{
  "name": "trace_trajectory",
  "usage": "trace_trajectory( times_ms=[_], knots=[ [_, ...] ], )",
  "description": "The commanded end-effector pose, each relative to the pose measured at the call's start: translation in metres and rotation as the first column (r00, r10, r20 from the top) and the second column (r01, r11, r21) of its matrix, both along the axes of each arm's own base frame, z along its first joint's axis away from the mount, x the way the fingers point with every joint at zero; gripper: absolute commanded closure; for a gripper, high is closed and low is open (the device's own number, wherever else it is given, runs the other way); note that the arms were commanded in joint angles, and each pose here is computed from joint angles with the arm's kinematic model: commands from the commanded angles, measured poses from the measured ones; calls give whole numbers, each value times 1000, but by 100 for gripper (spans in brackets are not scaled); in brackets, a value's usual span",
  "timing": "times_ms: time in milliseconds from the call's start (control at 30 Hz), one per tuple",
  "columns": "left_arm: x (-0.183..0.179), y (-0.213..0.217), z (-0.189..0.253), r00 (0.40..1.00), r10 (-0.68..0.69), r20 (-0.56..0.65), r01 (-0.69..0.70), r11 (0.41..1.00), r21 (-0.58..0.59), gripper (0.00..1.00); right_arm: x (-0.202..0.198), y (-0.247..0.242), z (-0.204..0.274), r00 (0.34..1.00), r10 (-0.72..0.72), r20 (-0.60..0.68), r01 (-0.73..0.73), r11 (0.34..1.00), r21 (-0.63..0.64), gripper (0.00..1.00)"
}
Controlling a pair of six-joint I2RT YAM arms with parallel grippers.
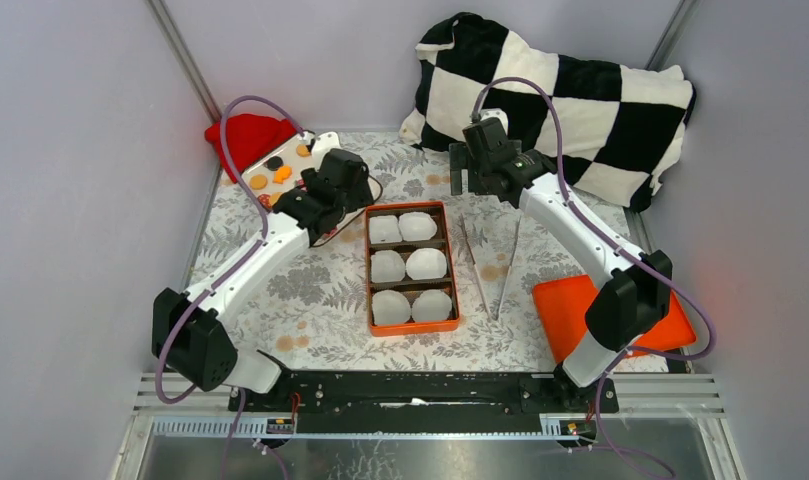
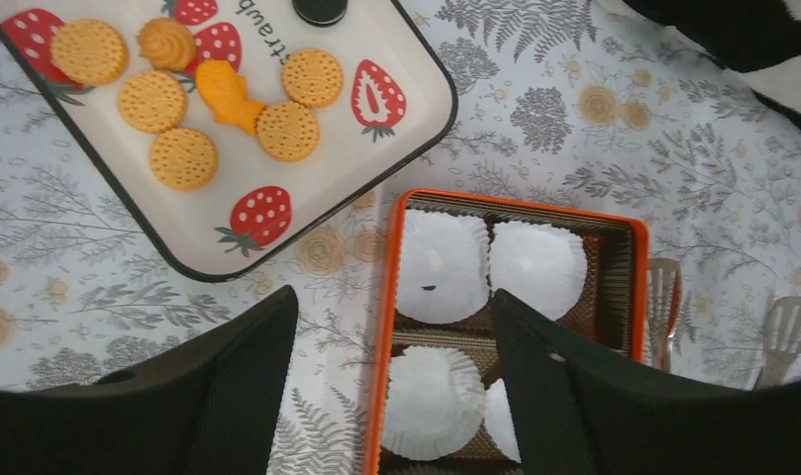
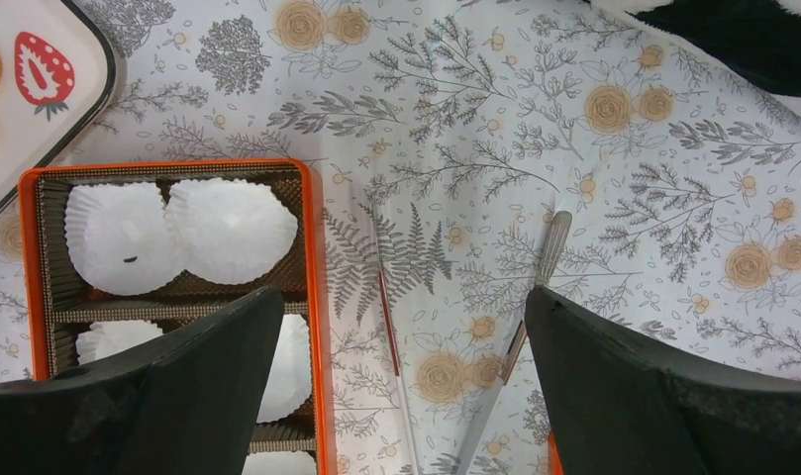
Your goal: Pack the cookies
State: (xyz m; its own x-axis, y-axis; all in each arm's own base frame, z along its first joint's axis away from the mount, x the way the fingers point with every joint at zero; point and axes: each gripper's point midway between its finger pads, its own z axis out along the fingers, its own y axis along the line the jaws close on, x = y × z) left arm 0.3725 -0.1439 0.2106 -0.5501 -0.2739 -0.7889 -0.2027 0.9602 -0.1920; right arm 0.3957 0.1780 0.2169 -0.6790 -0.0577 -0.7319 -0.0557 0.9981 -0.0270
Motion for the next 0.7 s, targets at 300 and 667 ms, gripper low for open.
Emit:
trace_trajectory(
  times_ms=[300,667],
  knots=[
    [20,-19,-101,987,25,-160,-7,994,114,57,-25,-2,-13,998,57,-13,-56,998,37,0],
    [33,-13,-176,956,95,-278,-19,964,264,78,-40,-5,-38,996,63,-70,-61,998,33,0]
  ],
)
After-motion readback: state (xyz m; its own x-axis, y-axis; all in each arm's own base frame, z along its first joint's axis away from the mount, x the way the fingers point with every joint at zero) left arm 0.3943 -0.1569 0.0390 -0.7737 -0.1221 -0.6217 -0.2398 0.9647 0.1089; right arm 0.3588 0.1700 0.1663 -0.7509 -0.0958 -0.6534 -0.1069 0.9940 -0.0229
